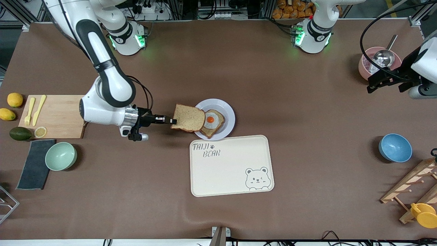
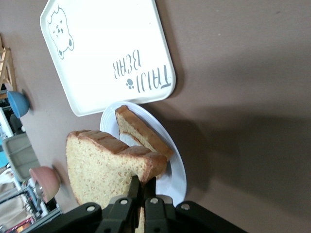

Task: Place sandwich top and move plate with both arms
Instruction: 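Lift the bread slice and carry it over the white plate, then lower the bread slice onto the egg and open the right gripper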

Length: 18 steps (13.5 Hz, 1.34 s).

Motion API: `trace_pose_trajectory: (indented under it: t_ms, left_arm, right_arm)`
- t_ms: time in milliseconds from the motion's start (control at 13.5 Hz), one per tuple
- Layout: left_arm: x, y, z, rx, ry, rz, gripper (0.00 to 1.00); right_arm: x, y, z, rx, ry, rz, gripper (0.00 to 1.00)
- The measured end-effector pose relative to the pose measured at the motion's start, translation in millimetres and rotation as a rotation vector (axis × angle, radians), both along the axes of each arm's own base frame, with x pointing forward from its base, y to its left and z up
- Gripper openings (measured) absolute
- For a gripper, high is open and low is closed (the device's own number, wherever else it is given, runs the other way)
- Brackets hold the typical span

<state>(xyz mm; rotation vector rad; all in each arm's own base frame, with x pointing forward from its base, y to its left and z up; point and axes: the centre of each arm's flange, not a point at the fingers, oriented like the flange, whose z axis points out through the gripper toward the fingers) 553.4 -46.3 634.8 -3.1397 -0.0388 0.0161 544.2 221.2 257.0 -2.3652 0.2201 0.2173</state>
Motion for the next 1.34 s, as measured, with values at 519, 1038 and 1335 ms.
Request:
trace_pose_trajectory:
  t_ms: [519, 1038, 1335]
  left_arm:
    - [0.2, 4.7, 1.5, 0.0, -0.003, 0.009, 1.0]
    - [1.1, -3.0, -3.1, 0.0, 0.007, -0.006, 1.0]
    - [4.1, -3.7, -8.9, 0.0, 0.017, -0.007, 1.0]
  right_arm:
    - [-32.6, 76.4, -33.7, -0.082, -0.04, -0.032, 0.07]
    - [-34.0, 80.9, -37.4, -0.092, -0.049, -0.038, 0.07]
    - [-39.8, 91.2, -39.7, -0.103, -0.062, -0.033, 0.07]
